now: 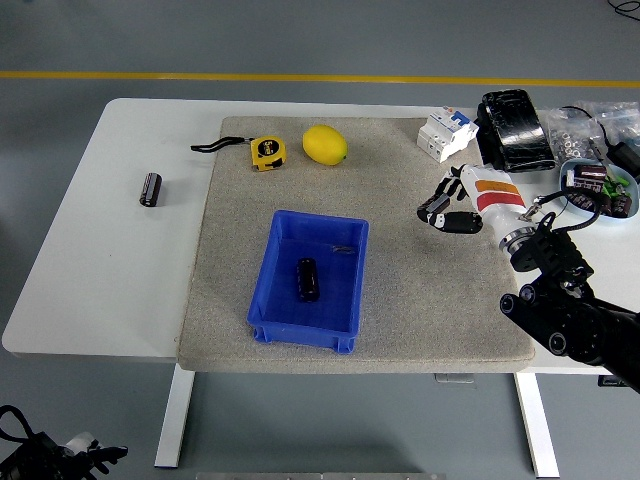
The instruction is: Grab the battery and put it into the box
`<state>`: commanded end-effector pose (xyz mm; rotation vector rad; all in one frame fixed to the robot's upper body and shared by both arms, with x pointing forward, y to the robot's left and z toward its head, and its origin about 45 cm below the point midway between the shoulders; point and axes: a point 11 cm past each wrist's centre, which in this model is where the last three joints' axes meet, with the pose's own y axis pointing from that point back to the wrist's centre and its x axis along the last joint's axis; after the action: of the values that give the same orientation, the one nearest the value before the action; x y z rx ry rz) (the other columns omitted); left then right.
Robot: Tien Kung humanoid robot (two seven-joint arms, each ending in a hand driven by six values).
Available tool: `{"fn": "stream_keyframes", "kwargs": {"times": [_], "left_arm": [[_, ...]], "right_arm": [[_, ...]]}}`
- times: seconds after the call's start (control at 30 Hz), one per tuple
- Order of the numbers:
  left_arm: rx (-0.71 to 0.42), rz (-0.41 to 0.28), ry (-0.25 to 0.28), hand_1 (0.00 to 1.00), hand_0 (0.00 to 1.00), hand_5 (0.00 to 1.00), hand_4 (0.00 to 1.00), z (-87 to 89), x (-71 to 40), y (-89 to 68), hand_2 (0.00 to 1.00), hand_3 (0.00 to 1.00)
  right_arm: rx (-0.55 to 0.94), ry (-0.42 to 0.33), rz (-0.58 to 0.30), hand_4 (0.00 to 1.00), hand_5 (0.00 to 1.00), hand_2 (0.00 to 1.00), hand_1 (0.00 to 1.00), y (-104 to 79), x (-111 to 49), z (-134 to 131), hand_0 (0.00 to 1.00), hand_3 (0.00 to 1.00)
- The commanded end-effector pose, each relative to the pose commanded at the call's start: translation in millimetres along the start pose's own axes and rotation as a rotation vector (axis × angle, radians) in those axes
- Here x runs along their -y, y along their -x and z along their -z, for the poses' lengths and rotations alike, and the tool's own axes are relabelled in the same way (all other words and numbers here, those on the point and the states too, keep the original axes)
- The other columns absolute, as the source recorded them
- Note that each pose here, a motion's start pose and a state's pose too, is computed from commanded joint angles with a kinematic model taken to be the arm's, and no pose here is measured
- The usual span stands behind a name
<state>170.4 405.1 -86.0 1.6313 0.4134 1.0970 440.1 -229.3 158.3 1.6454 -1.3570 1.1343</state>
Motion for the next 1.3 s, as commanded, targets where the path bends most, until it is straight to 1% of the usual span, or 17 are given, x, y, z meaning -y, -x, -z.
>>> {"fn": "stream_keyframes", "kwargs": {"times": [0.07, 0.13, 0.23, 0.33, 0.4, 0.6, 0.73, 0.83, 0.87, 0.97, 1.07, 1.1, 1.27, 1.3], "left_arm": [[0.000, -0.001, -0.004, 0.533, 0.566, 0.635, 0.582, 2.1, 0.2, -0.3, 0.622, 0.598], [0.002, -0.002, -0.007, 0.533, 0.566, 0.635, 0.582, 3.6, 0.4, -0.8, 0.622, 0.598], [0.009, -0.006, -0.011, 0.533, 0.566, 0.635, 0.582, 3.2, 0.3, -3.4, 0.622, 0.598], [0.011, -0.007, -0.012, 0.531, 0.568, 0.635, 0.582, 3.0, 0.3, -4.4, 0.621, 0.598], [0.010, -0.007, -0.011, 0.531, 0.568, 0.635, 0.582, 3.1, 0.3, -4.5, 0.621, 0.598], [0.010, -0.011, -0.005, 0.530, 0.565, 0.636, 0.582, 0.9, 0.2, -6.7, 0.619, 0.599], [0.012, -0.015, -0.002, 0.526, 0.562, 0.637, 0.582, -0.9, 0.0, -9.3, 0.613, 0.599], [0.014, -0.017, 0.001, 0.526, 0.562, 0.637, 0.582, -2.7, -0.2, -10.9, 0.613, 0.599], [0.015, -0.018, 0.002, 0.521, 0.560, 0.637, 0.583, -3.4, -0.3, -11.5, 0.609, 0.598], [0.017, -0.020, 0.003, 0.521, 0.560, 0.637, 0.583, -4.9, -0.5, -12.7, 0.609, 0.598], [0.014, -0.021, 0.004, 0.521, 0.560, 0.637, 0.583, -5.3, -0.6, -12.9, 0.609, 0.598], [0.014, -0.021, 0.003, 0.515, 0.558, 0.637, 0.583, -5.3, -0.6, -12.9, 0.606, 0.598], [0.015, -0.021, 0.004, 0.515, 0.558, 0.637, 0.583, -5.8, -0.6, -12.9, 0.606, 0.598], [0.014, -0.021, 0.004, 0.514, 0.556, 0.638, 0.583, -5.7, -0.6, -12.8, 0.604, 0.597]], "right_arm": [[0.014, -0.029, -0.013, 0.862, 0.272, 0.436, 0.411, -6.9, 1.1, 9, 0.319, 0.478], [0.039, -0.071, -0.024, 0.862, 0.272, 0.436, 0.411, -13.2, 2.0, 23, 0.319, 0.478], [0.060, -0.160, -0.040, 0.862, 0.272, 0.436, 0.411, -23.8, 0.8, 49, 0.319, 0.478], [0.083, -0.260, -0.040, 0.864, 0.272, 0.438, 0.414, -30.0, -4.3, 80, 0.322, 0.480], [0.099, -0.310, -0.033, 0.864, 0.272, 0.438, 0.414, -31.4, -8.5, 97, 0.322, 0.480], [0.137, -0.462, 0.030, 0.866, 0.275, 0.440, 0.415, -29.3, -27.6, 147, 0.321, 0.481], [0.130, -0.552, 0.106, 0.879, 0.285, 0.443, 0.427, -20.6, -39.0, 172, 0.337, 0.485], [0.110, -0.581, 0.170, 0.879, 0.285, 0.443, 0.427, -9.9, -43.3, 180, 0.337, 0.485], [0.107, -0.586, 0.191, 0.895, 0.300, 0.476, 0.461, -6.4, -44.3, 181, 0.345, 0.490], [0.089, -0.605, 0.232, 0.895, 0.300, 0.476, 0.461, 1.5, -47.3, 183, 0.345, 0.490], [0.077, -0.605, 0.262, 0.895, 0.300, 0.476, 0.461, 7.3, -48.4, 182, 0.345, 0.490], [0.072, -0.604, 0.271, 0.940, 0.342, 0.530, 0.530, 8.8, -48.4, 181, 0.420, 0.574], [0.059, -0.587, 0.300, 0.940, 0.342, 0.530, 0.530, 9.8, -44.1, 176, 0.420, 0.574], [0.062, -0.583, 0.302, 0.998, 0.367, 0.741, 0.687, 9.6, -43.3, 175, 0.693, 0.817]]}}
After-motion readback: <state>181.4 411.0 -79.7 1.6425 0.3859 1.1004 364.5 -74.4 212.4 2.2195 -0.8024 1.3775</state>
